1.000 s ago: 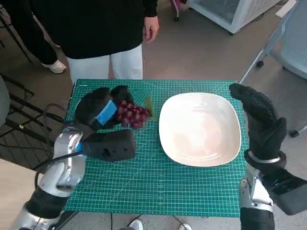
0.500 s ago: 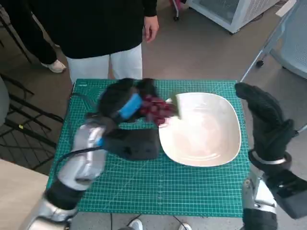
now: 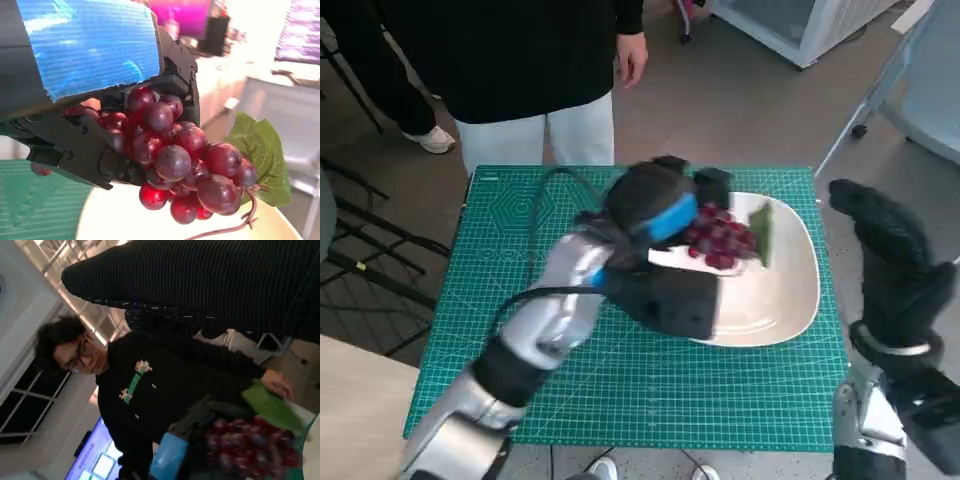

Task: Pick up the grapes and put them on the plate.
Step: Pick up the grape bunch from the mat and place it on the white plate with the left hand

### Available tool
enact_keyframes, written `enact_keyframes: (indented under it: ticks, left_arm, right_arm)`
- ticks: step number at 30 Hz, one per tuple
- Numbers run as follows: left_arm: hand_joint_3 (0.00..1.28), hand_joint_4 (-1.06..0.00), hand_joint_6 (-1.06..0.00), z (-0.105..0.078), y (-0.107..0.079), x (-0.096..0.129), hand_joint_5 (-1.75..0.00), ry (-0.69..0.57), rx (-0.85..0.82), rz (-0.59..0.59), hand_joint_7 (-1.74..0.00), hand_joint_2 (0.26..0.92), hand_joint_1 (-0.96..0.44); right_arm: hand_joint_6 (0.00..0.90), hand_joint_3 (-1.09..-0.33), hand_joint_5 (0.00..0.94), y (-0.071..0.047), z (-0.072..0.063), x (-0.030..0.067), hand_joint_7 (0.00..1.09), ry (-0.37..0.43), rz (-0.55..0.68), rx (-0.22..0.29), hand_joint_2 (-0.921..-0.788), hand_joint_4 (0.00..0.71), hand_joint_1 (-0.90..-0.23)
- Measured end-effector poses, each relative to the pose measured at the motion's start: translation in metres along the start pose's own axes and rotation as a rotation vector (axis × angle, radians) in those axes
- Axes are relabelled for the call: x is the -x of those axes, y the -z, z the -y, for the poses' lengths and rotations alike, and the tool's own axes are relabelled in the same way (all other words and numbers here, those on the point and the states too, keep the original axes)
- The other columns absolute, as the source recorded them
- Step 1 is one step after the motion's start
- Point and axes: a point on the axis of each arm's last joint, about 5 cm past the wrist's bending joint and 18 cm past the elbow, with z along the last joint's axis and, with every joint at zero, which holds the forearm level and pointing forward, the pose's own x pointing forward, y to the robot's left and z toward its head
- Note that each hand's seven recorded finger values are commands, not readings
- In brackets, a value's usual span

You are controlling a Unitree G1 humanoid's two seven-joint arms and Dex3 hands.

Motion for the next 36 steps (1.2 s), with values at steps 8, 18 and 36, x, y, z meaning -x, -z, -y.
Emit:
enact_keyframes:
  ticks: [8, 18, 36]
  left_arm:
    - [0.14, -0.60, -0.60, 0.002, -0.008, -0.008, -1.41, 0.016, 0.009, 0.033, -1.06, 0.921, 0.00]
    - [0.30, -0.44, -0.59, 0.019, -0.024, -0.028, -1.61, 0.111, 0.064, 0.053, -1.05, 0.874, 0.01]
    - [0.22, -0.47, -0.52, 0.027, -0.031, -0.036, -1.49, 0.161, 0.044, 0.088, -1.19, 0.920, 0.00]
  right_arm:
    - [0.000, -0.715, 0.005, -0.002, 0.002, 0.0015, 0.42, 0.011, 0.002, 0.009, -0.921, 0.192, -0.585]
    - [-0.001, -0.714, 0.006, -0.006, 0.003, 0.0051, 0.42, 0.042, 0.004, 0.025, -0.921, 0.195, -0.575]
    - [-0.001, -0.715, 0.003, -0.006, 0.002, 0.0055, 0.42, 0.060, 0.006, 0.024, -0.921, 0.193, -0.569]
